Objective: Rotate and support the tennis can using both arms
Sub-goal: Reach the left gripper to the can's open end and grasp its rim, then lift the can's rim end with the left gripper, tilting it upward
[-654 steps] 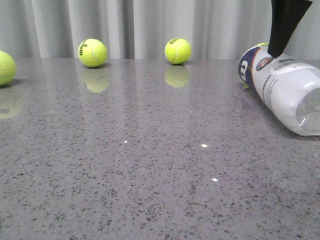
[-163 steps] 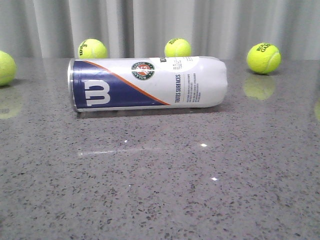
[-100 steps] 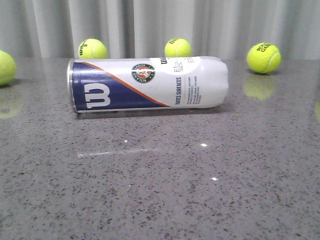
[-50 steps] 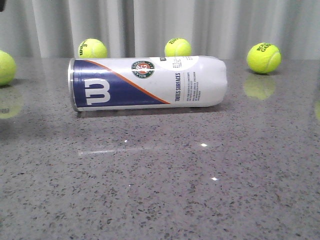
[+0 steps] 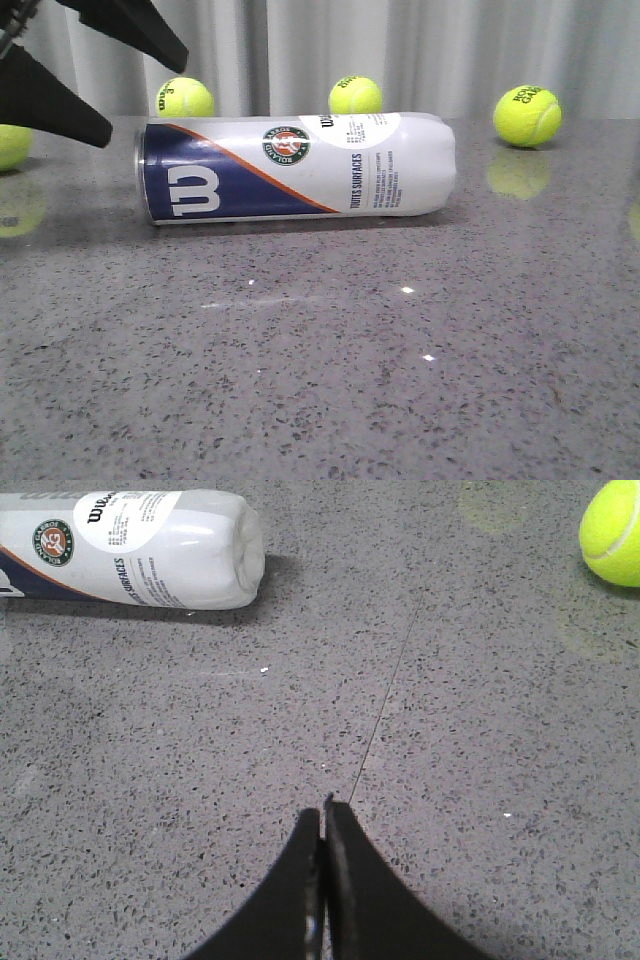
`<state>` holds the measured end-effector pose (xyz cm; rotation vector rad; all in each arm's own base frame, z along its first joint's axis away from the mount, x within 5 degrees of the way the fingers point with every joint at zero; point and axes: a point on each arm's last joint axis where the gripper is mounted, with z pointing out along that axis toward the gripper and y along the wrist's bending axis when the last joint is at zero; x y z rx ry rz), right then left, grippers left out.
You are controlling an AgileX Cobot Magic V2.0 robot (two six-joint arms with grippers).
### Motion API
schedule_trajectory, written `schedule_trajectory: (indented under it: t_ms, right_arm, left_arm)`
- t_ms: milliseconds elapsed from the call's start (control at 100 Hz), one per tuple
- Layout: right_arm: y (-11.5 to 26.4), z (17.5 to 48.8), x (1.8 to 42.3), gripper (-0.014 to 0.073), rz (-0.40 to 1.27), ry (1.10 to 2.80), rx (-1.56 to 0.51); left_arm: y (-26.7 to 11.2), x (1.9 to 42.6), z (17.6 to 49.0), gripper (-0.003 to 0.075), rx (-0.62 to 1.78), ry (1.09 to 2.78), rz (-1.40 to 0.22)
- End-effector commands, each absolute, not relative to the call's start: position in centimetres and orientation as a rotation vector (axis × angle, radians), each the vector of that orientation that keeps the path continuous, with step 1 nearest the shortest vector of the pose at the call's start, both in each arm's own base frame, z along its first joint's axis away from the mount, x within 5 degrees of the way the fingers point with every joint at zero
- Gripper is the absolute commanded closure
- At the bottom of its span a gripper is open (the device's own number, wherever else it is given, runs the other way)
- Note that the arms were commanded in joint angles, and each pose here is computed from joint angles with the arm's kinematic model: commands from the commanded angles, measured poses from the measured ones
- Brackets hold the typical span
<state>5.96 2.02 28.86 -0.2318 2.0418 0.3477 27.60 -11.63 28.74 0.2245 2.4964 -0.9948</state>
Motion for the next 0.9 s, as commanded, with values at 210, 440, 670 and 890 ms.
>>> schedule_trajectory:
  t_ms: [210, 440, 670, 890]
  right_arm:
    - [2.2, 30.3, 6.2, 0.0651, 0.358, 1.946, -0.240]
    - [2.2, 30.3, 6.2, 0.0651, 0.358, 1.946, -0.240]
    - [2.2, 30.3, 6.2, 0.0651, 0.358, 1.946, -0.240]
    - [2.2, 30.3, 6.2, 0.0651, 0.358, 1.946, -0.240]
  left_arm:
    - [-13.8, 28.5, 29.8, 0.0206, 0.229, 2.378, -1.248]
    - [-14.1, 29.1, 28.7, 0.0480, 0.199, 2.408, -1.274]
    - [-14.1, 29.1, 28.9, 0.0724, 0.202, 2.402, -1.292]
    - [-14.6, 28.6, 31.5, 0.0741, 0.305, 2.346, -1.424]
